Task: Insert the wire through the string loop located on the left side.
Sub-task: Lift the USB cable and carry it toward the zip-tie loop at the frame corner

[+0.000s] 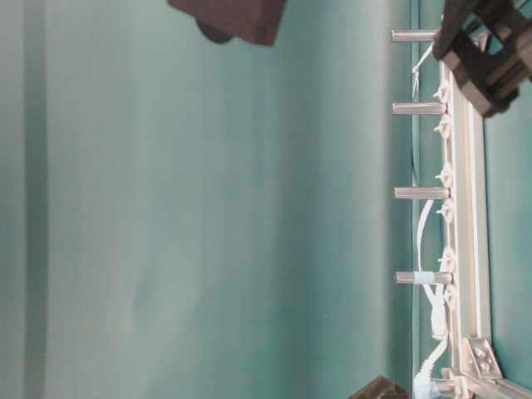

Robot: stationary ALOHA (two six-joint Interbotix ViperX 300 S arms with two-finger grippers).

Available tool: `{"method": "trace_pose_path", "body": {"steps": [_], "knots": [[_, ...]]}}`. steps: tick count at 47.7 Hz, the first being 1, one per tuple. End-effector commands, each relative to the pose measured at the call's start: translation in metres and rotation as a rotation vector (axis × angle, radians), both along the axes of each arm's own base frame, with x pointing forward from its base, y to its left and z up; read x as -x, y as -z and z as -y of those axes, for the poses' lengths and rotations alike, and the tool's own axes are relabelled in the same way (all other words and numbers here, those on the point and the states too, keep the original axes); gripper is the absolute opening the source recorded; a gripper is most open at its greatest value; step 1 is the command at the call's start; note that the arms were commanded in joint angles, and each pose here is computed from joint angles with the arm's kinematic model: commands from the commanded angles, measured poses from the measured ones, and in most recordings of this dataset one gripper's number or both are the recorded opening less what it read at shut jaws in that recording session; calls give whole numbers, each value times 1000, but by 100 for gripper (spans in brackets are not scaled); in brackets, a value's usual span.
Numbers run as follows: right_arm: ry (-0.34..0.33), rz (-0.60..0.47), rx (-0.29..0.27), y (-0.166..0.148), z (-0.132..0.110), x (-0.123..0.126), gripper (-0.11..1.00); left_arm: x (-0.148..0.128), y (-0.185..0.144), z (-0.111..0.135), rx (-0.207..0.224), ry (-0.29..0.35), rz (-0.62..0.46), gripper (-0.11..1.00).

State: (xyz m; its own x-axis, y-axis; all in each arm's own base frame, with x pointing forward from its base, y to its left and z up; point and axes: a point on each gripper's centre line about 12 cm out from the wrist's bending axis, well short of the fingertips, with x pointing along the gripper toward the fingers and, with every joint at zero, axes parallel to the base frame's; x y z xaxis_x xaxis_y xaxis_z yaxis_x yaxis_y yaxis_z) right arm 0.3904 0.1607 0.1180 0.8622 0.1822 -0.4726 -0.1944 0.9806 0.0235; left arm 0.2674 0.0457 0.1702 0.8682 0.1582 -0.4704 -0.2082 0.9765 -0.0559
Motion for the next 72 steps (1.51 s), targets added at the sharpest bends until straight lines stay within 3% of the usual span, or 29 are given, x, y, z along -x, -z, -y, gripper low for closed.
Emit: {"method": "trace_pose_path", "body": {"steps": [1, 20, 47, 72], "knots": [[0, 45, -19, -18, -1, -3, 11, -4, -8, 0, -6, 3, 30, 72], [41, 53, 18, -19, 23, -12, 11, 1, -9, 14, -5, 52, 23, 72], [114, 91, 88, -32, 69, -24, 11, 27, -12, 49, 9, 186, -34, 72], [140, 98, 120, -32, 91, -29, 11, 35, -5, 66, 16, 261, -101, 72]]}}
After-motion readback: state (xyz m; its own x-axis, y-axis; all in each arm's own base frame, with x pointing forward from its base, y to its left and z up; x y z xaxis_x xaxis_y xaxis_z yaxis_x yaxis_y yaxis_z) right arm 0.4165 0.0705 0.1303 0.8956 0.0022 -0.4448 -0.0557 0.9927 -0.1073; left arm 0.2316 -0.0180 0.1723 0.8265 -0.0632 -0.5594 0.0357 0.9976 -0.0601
